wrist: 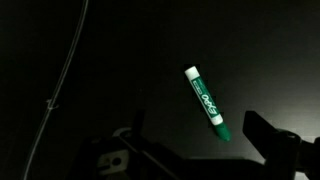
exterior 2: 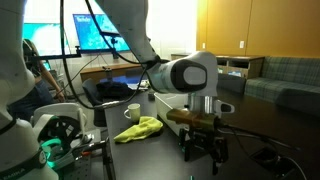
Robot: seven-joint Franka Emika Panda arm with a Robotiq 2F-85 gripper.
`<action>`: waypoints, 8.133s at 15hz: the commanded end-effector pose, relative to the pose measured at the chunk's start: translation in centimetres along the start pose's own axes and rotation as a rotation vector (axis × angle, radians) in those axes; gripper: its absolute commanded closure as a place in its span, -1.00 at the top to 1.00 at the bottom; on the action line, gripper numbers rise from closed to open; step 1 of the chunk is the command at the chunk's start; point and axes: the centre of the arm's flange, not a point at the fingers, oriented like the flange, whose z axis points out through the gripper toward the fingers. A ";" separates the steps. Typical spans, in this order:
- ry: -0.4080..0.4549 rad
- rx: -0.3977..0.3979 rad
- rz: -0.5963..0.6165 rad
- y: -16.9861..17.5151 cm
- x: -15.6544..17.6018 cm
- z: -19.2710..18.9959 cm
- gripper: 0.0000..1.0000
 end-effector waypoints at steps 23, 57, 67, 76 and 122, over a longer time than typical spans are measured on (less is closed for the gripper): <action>0.154 -0.118 -0.293 -1.5 1.4 9.0 1.00; 0.256 -0.224 -0.298 -0.2 3.6 13.9 1.00; 0.272 -0.100 -0.249 0.4 3.3 13.4 1.00; 0.255 -0.129 -0.234 1.0 2.1 11.9 1.00; 0.088 -0.132 -0.287 0.1 3.0 4.0 -0.75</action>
